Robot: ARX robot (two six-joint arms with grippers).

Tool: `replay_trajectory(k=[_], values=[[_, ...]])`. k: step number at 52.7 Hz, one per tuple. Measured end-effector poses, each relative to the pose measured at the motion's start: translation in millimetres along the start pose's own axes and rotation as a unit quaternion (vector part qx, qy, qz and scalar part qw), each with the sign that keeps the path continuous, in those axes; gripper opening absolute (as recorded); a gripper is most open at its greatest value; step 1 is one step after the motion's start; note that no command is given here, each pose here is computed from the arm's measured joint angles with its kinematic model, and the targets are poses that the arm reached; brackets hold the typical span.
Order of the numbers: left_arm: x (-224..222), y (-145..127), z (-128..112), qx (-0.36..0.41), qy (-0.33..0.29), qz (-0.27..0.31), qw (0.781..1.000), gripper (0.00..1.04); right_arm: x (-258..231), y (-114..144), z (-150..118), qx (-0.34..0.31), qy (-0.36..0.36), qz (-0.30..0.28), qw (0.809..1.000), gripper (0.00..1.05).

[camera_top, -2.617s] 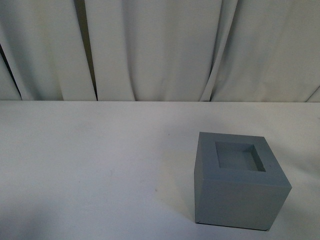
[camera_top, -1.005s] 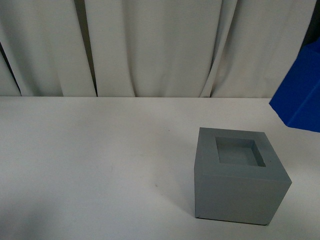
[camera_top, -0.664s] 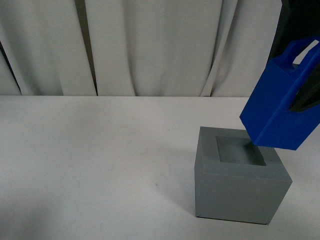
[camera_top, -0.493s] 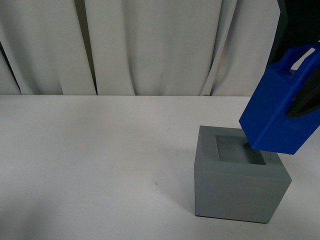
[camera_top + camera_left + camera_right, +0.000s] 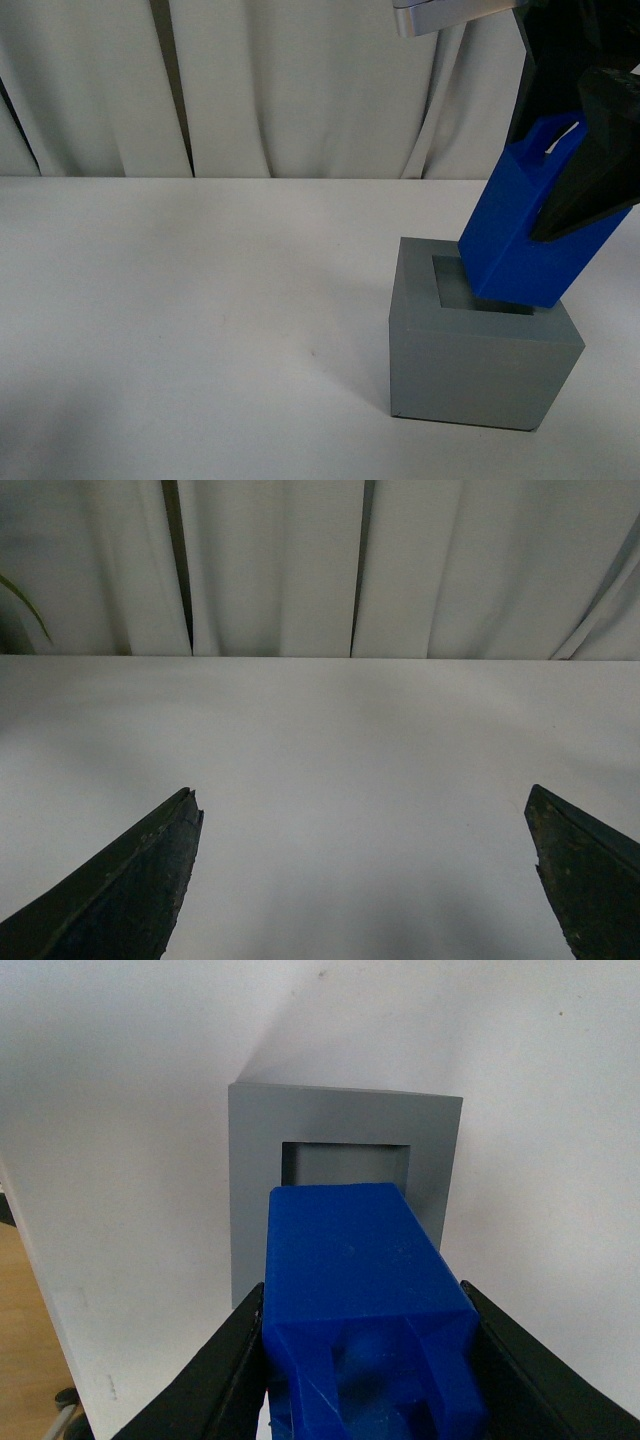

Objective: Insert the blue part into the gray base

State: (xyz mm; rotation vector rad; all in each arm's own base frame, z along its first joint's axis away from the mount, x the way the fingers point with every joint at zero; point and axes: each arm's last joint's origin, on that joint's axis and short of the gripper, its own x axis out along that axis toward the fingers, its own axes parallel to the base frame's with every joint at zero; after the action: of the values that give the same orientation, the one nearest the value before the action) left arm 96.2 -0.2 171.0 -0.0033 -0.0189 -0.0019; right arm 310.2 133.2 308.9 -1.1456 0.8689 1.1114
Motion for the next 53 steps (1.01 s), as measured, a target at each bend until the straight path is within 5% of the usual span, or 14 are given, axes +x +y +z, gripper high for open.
replay_trajectory(k=[53], values=[[0, 0, 0, 0.0, 0.0, 0.0, 1.0, 0.99, 22, -10, 12, 0.018, 0.008, 0.019, 1.0, 0.48]])
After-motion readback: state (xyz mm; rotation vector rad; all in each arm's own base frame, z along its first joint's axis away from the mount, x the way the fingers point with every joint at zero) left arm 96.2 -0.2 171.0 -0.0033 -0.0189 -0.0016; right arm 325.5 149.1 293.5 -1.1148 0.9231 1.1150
